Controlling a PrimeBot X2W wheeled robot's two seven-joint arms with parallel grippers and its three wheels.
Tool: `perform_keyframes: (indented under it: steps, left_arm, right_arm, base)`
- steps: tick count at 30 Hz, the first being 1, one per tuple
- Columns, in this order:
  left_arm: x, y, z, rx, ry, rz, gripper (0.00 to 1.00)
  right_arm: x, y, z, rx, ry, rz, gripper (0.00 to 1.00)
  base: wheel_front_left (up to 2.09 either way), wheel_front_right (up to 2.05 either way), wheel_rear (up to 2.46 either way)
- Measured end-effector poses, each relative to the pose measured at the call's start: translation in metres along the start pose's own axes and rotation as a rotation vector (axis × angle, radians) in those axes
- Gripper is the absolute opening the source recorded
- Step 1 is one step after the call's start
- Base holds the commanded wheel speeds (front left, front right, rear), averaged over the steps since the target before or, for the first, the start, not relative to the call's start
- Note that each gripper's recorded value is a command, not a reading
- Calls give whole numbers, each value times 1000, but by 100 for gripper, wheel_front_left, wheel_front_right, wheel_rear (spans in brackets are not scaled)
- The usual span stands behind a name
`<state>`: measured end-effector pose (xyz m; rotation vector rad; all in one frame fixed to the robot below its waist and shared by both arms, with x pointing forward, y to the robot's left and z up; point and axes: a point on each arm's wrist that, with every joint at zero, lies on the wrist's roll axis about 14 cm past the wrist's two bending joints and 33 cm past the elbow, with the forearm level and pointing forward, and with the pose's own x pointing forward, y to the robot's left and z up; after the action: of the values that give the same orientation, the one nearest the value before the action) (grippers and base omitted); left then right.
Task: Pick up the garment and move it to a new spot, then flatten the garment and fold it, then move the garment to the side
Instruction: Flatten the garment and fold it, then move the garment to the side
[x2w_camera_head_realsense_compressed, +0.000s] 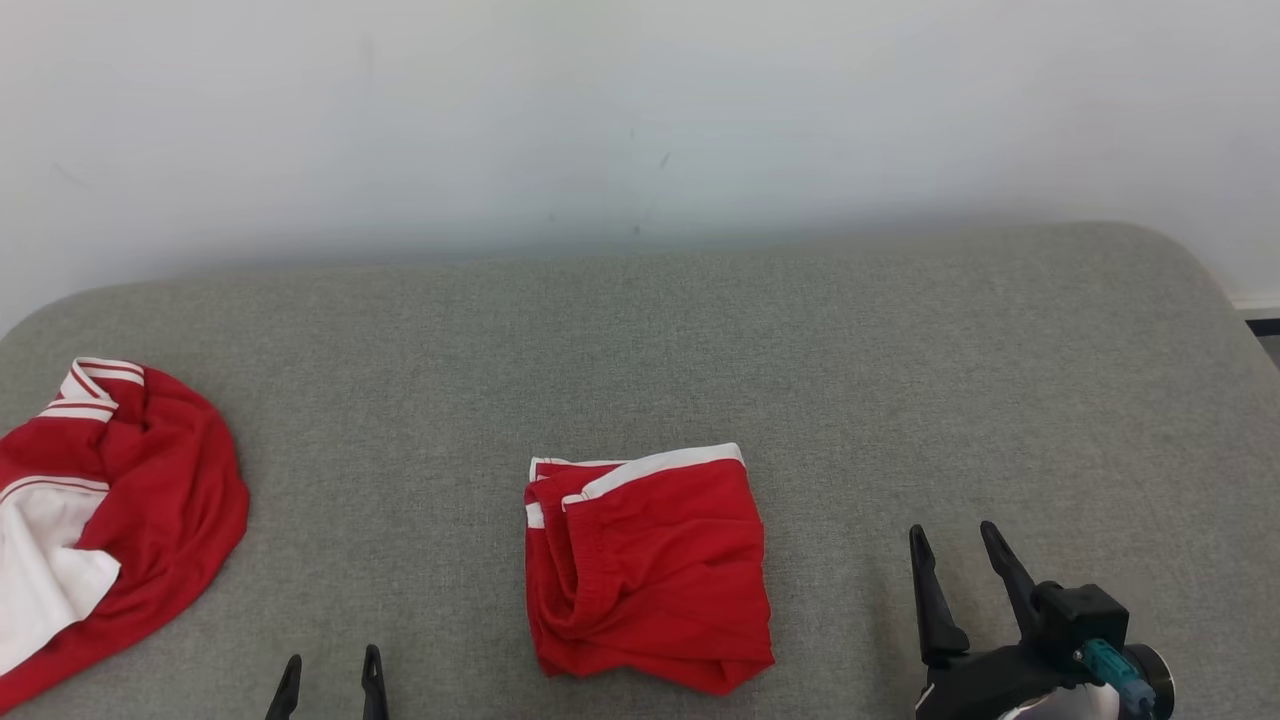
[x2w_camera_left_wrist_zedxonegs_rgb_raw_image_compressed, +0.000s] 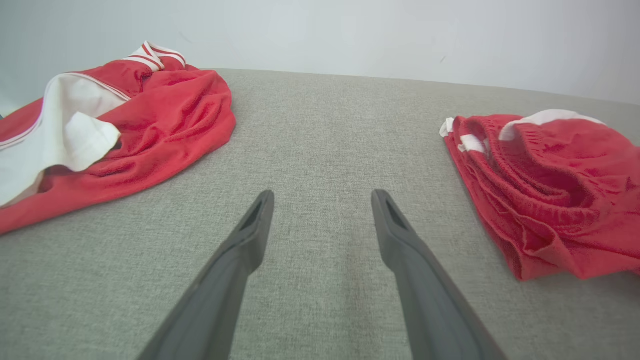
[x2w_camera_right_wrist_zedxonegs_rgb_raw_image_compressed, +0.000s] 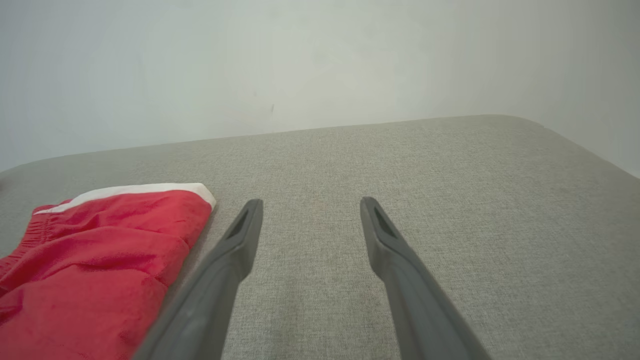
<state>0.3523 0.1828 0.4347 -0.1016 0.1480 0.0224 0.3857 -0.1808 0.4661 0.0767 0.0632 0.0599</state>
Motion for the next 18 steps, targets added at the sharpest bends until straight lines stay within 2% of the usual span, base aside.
perform_keyframes:
  steps: [18]
  left_arm:
    - [-8, -9, 6, 20, -25, -38, 100]
  right_arm:
    - [-20, 11, -2, 25, -4, 22, 100]
  base:
    - [0, 0, 0]
